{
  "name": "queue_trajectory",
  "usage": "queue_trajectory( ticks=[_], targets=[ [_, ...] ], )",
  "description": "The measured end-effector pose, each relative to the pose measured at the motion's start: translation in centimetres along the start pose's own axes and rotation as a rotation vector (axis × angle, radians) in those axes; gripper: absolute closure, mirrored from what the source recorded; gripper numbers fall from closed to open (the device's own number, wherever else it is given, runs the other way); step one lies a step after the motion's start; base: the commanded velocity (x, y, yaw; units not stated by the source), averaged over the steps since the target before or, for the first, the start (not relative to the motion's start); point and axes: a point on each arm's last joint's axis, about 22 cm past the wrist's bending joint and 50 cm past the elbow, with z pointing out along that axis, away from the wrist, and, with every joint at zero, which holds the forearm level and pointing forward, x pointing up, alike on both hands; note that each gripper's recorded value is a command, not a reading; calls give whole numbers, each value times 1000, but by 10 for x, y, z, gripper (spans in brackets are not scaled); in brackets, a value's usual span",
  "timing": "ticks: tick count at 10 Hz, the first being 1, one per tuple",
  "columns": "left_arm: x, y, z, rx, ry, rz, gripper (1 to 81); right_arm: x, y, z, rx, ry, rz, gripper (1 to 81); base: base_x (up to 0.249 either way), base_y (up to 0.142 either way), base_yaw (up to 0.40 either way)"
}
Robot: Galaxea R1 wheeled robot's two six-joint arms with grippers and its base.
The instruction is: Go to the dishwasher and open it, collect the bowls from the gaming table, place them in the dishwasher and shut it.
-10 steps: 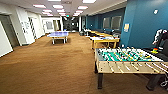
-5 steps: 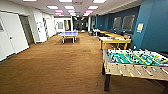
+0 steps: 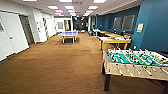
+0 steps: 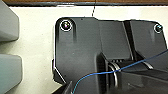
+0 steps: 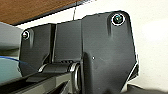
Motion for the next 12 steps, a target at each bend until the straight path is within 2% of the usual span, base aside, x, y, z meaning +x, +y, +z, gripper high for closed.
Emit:
queue_trajectory(
  ticks=[6, 8, 12],
  targets=[
    [0, 1, 0, -1, -1, -12, 10, -1, -2, 1, 3, -3, 0, 10, 0, 0, 0],
    [0, 1, 0, -1, -1, -11, 10, -9, -4, 1, 4, -24, -3, 10, 0, 0, 0],
    [0, 0, 0, 0, 0, -11, 10, -13, -12, 2, 13, -28, -2, 10, 0, 0, 0]
  ],
)
